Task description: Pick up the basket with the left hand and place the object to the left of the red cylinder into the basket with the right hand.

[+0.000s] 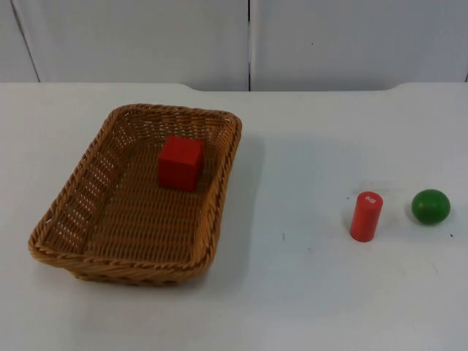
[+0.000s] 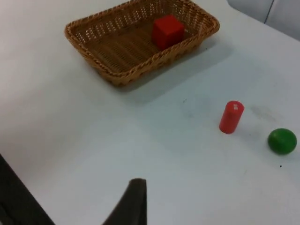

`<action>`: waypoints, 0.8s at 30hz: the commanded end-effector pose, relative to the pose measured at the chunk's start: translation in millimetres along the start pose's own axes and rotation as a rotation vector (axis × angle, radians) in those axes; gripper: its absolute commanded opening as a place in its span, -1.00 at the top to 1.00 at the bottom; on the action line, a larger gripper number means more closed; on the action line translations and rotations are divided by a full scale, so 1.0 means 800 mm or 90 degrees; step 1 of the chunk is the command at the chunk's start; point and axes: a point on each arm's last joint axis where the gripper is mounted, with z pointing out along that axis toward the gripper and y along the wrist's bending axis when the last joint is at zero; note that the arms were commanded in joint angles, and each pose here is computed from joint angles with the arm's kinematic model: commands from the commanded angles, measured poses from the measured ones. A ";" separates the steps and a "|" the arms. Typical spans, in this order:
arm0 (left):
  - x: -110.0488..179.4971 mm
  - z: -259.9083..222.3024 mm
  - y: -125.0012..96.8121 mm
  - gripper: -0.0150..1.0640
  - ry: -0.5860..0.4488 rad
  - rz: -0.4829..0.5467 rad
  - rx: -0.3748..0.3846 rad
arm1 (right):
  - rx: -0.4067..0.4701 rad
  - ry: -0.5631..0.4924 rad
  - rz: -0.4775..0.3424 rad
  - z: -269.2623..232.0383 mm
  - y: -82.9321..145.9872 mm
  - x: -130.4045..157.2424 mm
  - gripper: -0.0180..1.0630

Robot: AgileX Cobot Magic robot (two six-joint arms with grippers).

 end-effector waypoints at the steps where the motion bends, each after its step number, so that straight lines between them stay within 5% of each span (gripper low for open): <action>1: 0.002 0.001 0.001 -0.97 0.004 -0.002 -0.001 | 0.005 -0.010 0.014 -0.005 0.002 0.013 -0.71; 10: 0.002 0.001 0.001 -0.97 0.004 -0.002 -0.001 | 0.033 -0.010 0.060 -0.026 0.002 0.044 -0.71; 24: 0.002 0.001 0.000 -0.97 0.004 -0.003 0.000 | 0.046 -0.028 0.075 -0.011 -0.001 0.047 -0.71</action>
